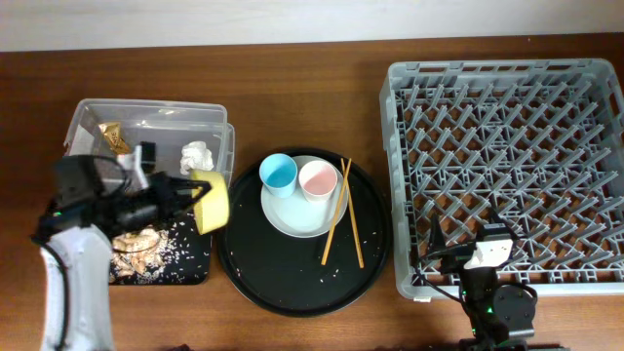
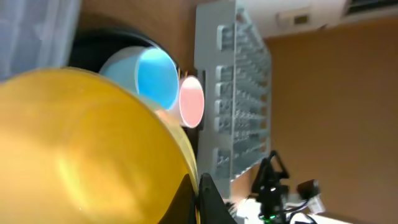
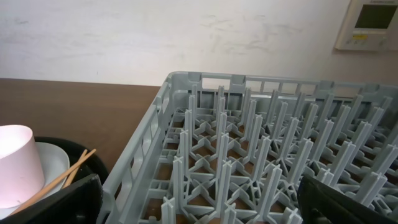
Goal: Sort waste into correct bins and load items into the dishwasher rack
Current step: 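Set the empty yellow bowl back on the round tray with the left gripper, then reach the right gripper to the wooden chopsticks and grasp them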
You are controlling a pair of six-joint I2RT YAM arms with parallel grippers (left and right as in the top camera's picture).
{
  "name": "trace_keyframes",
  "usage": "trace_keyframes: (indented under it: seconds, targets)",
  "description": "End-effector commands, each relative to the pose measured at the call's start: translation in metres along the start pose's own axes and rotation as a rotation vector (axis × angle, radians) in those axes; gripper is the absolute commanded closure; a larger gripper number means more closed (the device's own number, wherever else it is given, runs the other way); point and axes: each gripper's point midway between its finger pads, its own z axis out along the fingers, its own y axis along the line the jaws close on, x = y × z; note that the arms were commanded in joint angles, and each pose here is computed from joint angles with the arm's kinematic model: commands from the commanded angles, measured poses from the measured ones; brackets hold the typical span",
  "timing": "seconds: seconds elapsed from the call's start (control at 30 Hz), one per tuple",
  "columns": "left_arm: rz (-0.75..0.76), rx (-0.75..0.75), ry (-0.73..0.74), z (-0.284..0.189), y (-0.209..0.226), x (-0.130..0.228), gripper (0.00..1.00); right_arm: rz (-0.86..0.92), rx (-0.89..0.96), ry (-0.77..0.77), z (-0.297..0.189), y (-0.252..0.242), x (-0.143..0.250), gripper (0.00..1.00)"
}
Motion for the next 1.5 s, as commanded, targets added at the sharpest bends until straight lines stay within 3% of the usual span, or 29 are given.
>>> trace_keyframes:
  seconds: [0.0,0.1,0.23,0.37,0.5,0.53,0.57,0.6,0.63,0.7,0.8,0.9,0.93,1.0,1.07,1.13,1.2,1.3,1.4,1.47]
  targets:
    - [0.081,-0.274,-0.032,0.01,-0.004,0.012,1.0,0.004,0.001,0.005,0.0,0.0,0.003,0.02]
    - [0.212,-0.486,0.08,0.053,-0.007,0.058,0.99,0.004,0.002,0.005,0.0,0.0,0.003,0.02]
    - [0.325,-0.65,0.155,0.091,-0.006,0.107,1.0,0.004,0.001,0.005,0.0,0.0,0.003,0.02]
    - [0.338,-0.789,0.304,0.123,0.027,0.148,1.0,0.004,0.001,0.005,0.0,0.0,0.003,0.02]
    - [0.319,-0.881,0.377,0.132,0.057,0.158,0.99,0.004,0.001,0.005,0.0,0.0,0.003,0.01]
    - [0.318,-0.887,0.381,0.133,0.059,0.158,0.9,0.004,0.001,0.005,0.0,0.0,0.003,0.02]
    - [0.318,-0.887,0.382,0.133,0.059,0.158,0.62,0.004,0.001,0.005,0.0,0.0,0.003,0.02]
    - [0.317,-0.89,0.384,0.132,0.059,0.159,0.47,0.004,0.001,0.005,0.0,0.0,0.003,0.02]
    - [0.317,-0.892,0.386,0.131,0.059,0.159,0.44,0.004,0.001,0.005,0.0,0.0,0.003,0.02]
    - [0.356,-0.938,0.325,0.123,0.053,0.143,0.4,0.004,0.001,0.004,0.0,0.0,0.002,0.02]
    - [0.462,-1.043,0.125,0.081,0.0,0.09,0.4,0.004,0.001,0.005,0.0,0.0,0.003,0.02]
    - [0.541,-0.918,-0.115,0.033,-0.077,0.034,0.4,0.004,0.001,-0.001,0.0,0.0,0.001,0.02]
    - [0.51,-0.884,-0.207,0.01,-0.092,0.017,0.36,0.004,0.001,0.002,0.0,0.0,0.002,0.02]
    - [0.412,-0.849,-0.428,-0.051,-0.104,-0.017,0.13,0.008,-0.05,-0.002,0.0,0.009,0.001,0.02]
    - [0.315,-0.86,-0.572,-0.105,-0.099,-0.029,0.01,0.081,-0.171,-0.031,-0.003,0.029,-0.008,0.02]
    - [0.298,-0.875,-0.551,-0.114,-0.093,-0.018,0.01,0.137,-0.156,-0.038,-0.007,0.026,-0.025,0.02]
    - [0.293,-0.885,-0.532,-0.112,-0.09,-0.016,0.01,0.136,-0.155,-0.047,-0.025,0.024,-0.079,0.02]
    - [0.294,-0.886,-0.532,-0.112,-0.09,-0.016,0.01,0.15,-0.179,0.134,-0.038,0.028,-0.142,0.02]
    - [0.294,-0.886,-0.532,-0.112,-0.09,-0.016,0.01,0.222,-0.575,0.319,-0.029,0.091,-0.191,0.02]
    - [0.294,-0.885,-0.532,-0.112,-0.09,-0.016,0.01,0.284,-0.737,0.422,-0.021,0.115,-0.18,0.02]
